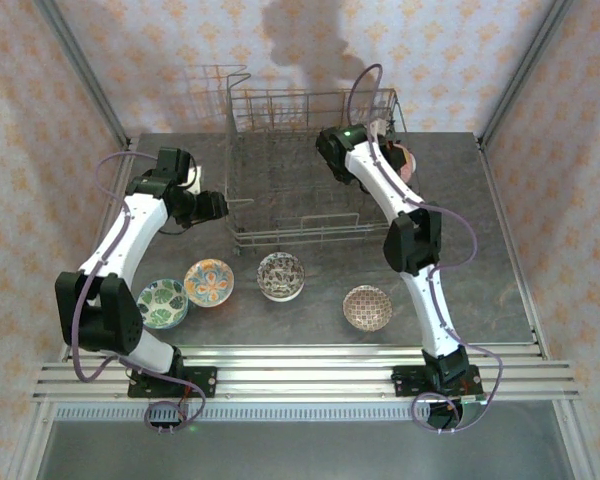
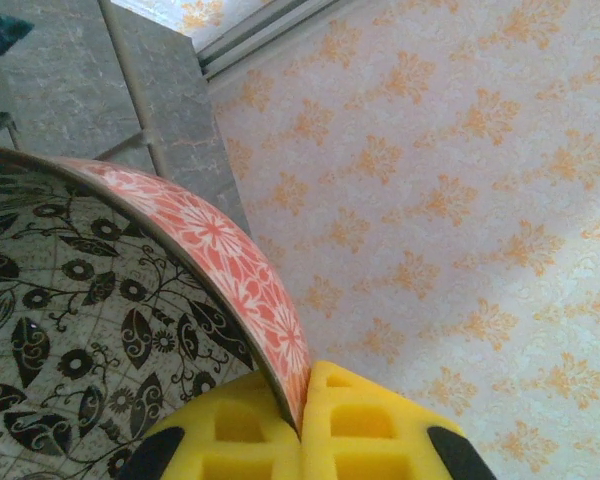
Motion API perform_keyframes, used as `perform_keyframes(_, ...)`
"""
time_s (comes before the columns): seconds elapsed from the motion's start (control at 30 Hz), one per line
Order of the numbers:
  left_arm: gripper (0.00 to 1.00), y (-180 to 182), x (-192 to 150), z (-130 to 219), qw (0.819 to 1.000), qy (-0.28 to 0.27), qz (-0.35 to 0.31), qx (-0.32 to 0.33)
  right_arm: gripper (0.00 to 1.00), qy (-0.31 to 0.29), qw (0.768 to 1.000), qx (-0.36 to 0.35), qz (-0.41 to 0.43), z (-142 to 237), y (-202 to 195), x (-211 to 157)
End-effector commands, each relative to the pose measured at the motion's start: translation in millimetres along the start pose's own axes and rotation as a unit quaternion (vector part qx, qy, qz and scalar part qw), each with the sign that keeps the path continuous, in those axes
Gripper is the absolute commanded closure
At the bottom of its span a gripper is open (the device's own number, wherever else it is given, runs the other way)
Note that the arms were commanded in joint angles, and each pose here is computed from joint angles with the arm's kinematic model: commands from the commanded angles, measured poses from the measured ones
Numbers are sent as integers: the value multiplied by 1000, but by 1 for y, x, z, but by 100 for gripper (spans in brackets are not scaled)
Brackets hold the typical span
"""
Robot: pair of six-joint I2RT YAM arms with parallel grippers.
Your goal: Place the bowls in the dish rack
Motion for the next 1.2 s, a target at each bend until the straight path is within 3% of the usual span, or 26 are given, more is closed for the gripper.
perform_keyframes(0.0, 39, -3, -5, 10, 1000, 0, -11, -7, 100, -15, 999, -35, -6, 3, -10, 2)
perform_keyframes(0.57, 39, -1, -10, 11, 1000, -2, -11, -14, 100, -11, 999, -8, 40, 9, 28, 3)
perform_keyframes(1.07, 40, -1, -10, 19, 1000, -11, -7, -12, 84, 8, 997, 59, 54, 17, 39, 1)
perform_keyframes(1.13, 40, 0, -10, 19, 1000, -11, -6, -11, 69, 6, 996, 67, 59, 20, 41, 1)
perform_keyframes(1.17, 40, -1, -10, 20, 1000, -12, -5, -11, 67, 4, 996, 68, 61, 21, 41, 1)
Point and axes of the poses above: each hand's point on the last joint's axis, 136 mm out from that joint toward the fingers, its own z axis back along the fingers, its own y axis along the line the jaws close on, x = y × z, the point moved 10 cm from there along z, back along the fingers, and after that the axes turned 8 degrees about z, right-handed, at the moved point
